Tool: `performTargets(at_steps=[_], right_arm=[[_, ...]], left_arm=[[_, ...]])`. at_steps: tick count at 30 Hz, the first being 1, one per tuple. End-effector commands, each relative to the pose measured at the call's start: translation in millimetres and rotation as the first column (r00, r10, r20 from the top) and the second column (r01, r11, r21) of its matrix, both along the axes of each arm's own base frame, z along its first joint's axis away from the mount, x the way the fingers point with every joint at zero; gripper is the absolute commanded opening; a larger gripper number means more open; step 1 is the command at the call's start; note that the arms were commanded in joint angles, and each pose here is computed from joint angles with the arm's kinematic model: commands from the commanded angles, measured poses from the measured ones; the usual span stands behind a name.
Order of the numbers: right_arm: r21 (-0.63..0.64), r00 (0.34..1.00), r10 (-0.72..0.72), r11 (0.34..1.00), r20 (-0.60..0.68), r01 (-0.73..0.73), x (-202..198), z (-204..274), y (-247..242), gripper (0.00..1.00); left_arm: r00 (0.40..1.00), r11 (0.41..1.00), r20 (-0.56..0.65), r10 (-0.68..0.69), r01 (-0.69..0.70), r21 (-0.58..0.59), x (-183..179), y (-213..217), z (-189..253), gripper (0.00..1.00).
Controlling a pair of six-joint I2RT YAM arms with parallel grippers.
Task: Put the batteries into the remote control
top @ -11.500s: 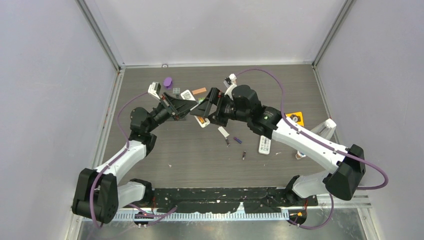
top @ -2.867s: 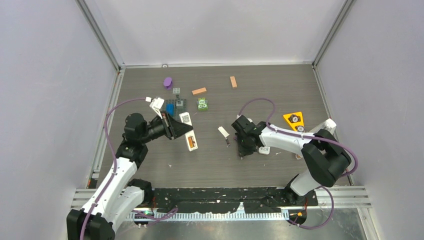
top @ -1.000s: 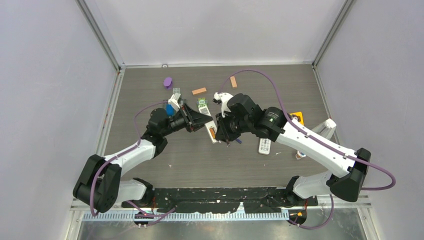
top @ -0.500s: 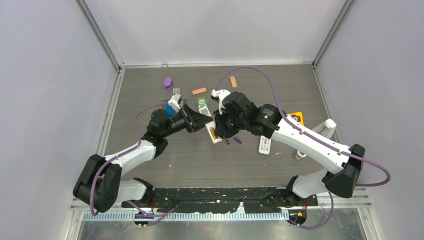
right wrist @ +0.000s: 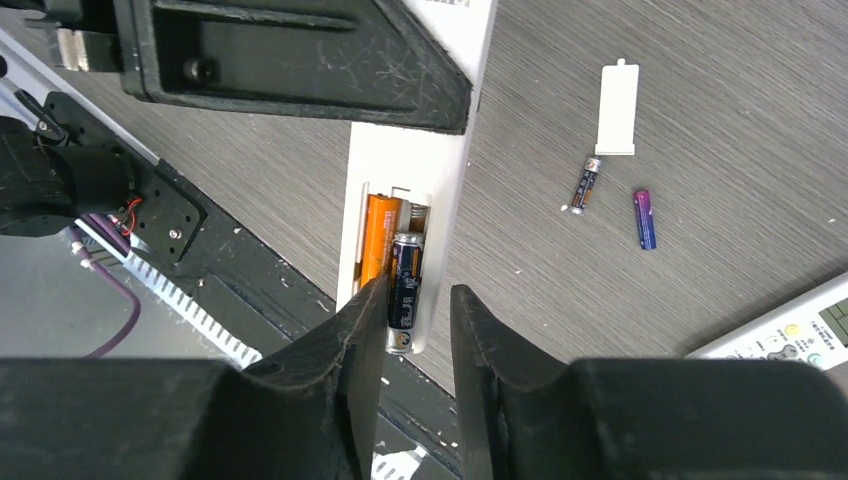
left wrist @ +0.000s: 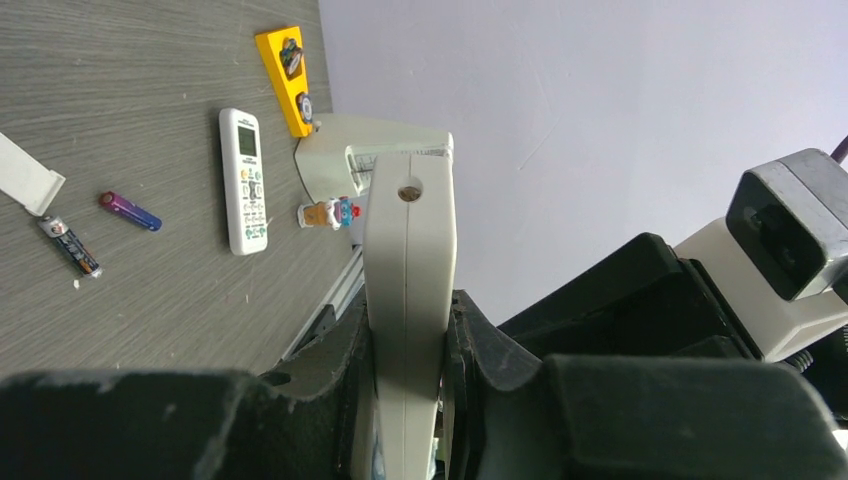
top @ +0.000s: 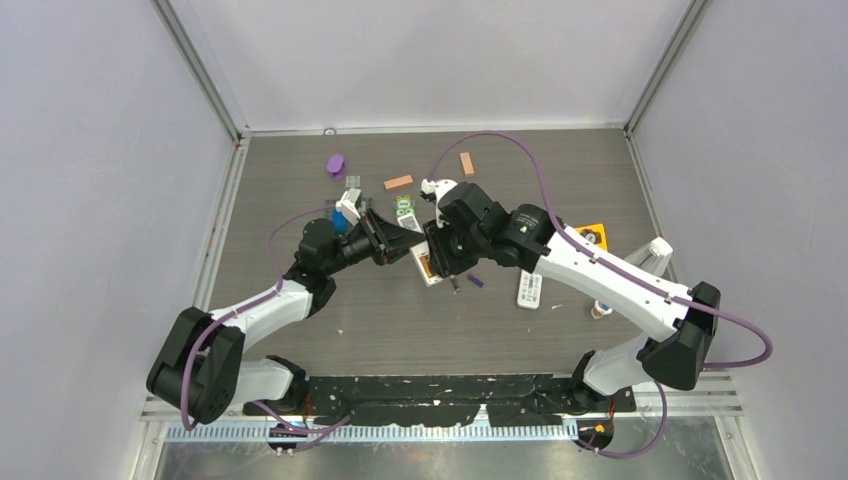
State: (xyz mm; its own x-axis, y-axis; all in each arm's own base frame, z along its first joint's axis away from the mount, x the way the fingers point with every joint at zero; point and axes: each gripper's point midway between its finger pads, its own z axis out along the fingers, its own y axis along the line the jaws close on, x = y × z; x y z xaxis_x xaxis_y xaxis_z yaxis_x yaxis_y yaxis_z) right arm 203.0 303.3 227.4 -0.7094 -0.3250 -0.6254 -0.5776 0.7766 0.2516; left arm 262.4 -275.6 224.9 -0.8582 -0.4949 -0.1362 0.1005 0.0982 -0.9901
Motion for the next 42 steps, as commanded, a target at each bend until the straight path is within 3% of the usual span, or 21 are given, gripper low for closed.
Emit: performTargets(at_steps=[1, 4, 14, 22, 28, 34, 42], right_arm=[[-0.008, 0.999, -0.025, 1.000, 0.021, 0.025, 4.2, 9.0, -1.2, 0.36], [0.011, 0.999, -0.033, 0.999, 0.037, 0.033, 6.5, 15.7, -0.6, 0.39], [0.151, 0.990, -0.090, 0.986, 0.109, 0.072, 12.2, 51.6, -1.3, 0.66], [0.356, 0.951, -0.288, 0.906, 0.116, 0.231, 20.2, 85.4, -21.9, 0.82], [0.555, 0.931, -0.355, 0.792, 0.081, 0.253, 19.5, 114.8, -17.6, 0.84], [0.707, 0.926, -0.377, 0.657, 0.009, 0.261, 17.6, 131.8, -10.5, 0.82], [0.733, 0.935, -0.353, 0.631, -0.020, 0.254, 15.6, 132.1, -2.0, 0.77]], left_arm=[[0.997, 0.999, 0.078, 0.000, 0.003, -0.039, 0.5, -1.7, 18.8, 0.00], [0.997, 0.999, 0.076, 0.000, 0.003, -0.039, 0.8, -1.9, 18.0, 0.00], [0.999, 0.997, 0.038, 0.018, -0.015, -0.080, 2.9, -0.7, 22.5, 0.00], [0.993, 0.973, -0.019, 0.118, -0.119, -0.197, 10.0, 12.5, 56.0, 0.00], [0.980, 0.957, -0.070, 0.184, -0.195, -0.213, 10.3, 24.1, 81.4, 0.00], [0.940, 0.913, -0.242, 0.241, -0.304, -0.272, 12.6, 39.5, 81.6, 0.00], [0.933, 0.895, -0.254, 0.255, -0.327, -0.304, 8.1, 47.0, 94.1, 0.00]])
